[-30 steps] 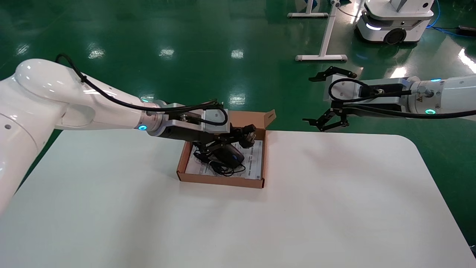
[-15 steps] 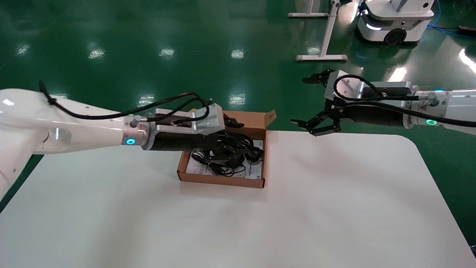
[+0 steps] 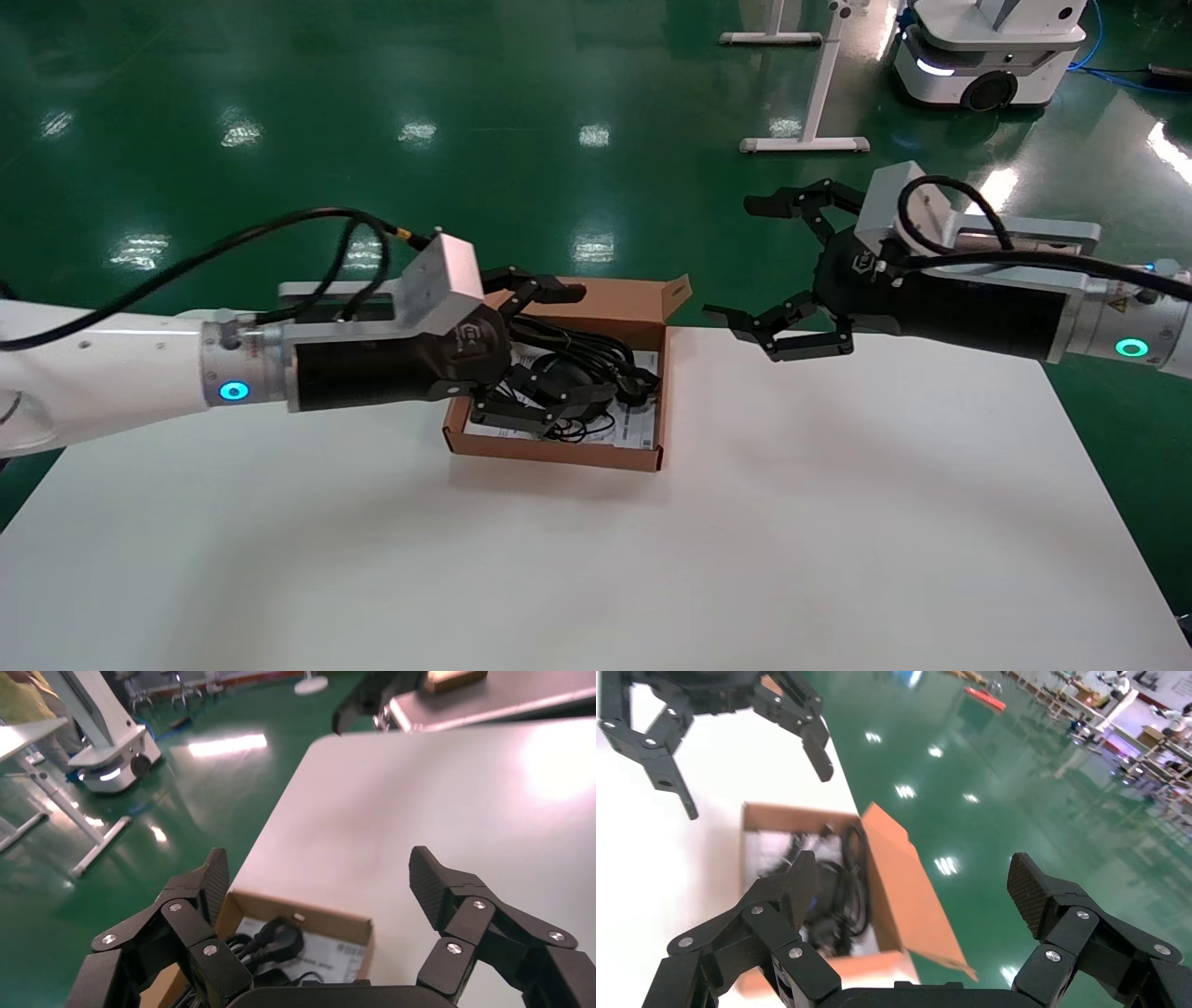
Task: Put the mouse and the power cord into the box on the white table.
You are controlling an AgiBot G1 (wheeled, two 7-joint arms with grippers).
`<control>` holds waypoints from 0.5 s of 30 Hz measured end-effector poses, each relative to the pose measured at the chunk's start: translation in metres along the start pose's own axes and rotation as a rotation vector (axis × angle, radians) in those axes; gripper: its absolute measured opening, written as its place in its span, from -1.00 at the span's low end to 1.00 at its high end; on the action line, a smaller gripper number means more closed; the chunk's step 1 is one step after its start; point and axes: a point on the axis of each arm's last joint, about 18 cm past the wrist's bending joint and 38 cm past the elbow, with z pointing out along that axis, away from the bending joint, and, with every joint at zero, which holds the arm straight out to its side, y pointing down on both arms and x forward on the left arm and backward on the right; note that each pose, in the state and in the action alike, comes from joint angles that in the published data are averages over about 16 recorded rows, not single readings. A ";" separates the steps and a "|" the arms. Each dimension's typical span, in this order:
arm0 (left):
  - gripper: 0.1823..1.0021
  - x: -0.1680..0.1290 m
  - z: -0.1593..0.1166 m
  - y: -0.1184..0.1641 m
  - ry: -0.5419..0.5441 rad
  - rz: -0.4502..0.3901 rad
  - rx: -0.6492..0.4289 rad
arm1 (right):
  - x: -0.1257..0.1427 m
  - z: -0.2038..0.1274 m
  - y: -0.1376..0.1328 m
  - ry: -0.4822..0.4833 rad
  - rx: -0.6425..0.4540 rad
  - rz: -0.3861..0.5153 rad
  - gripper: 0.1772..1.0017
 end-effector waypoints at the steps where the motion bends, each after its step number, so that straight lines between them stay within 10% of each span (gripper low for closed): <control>1: 0.67 0.002 -0.004 -0.002 0.000 -0.010 0.013 | -0.002 -0.002 -0.002 -0.003 0.012 0.011 1.00; 15: 0.97 0.037 -0.070 -0.029 0.031 -0.104 0.165 | -0.042 -0.038 -0.034 -0.084 0.153 0.151 1.00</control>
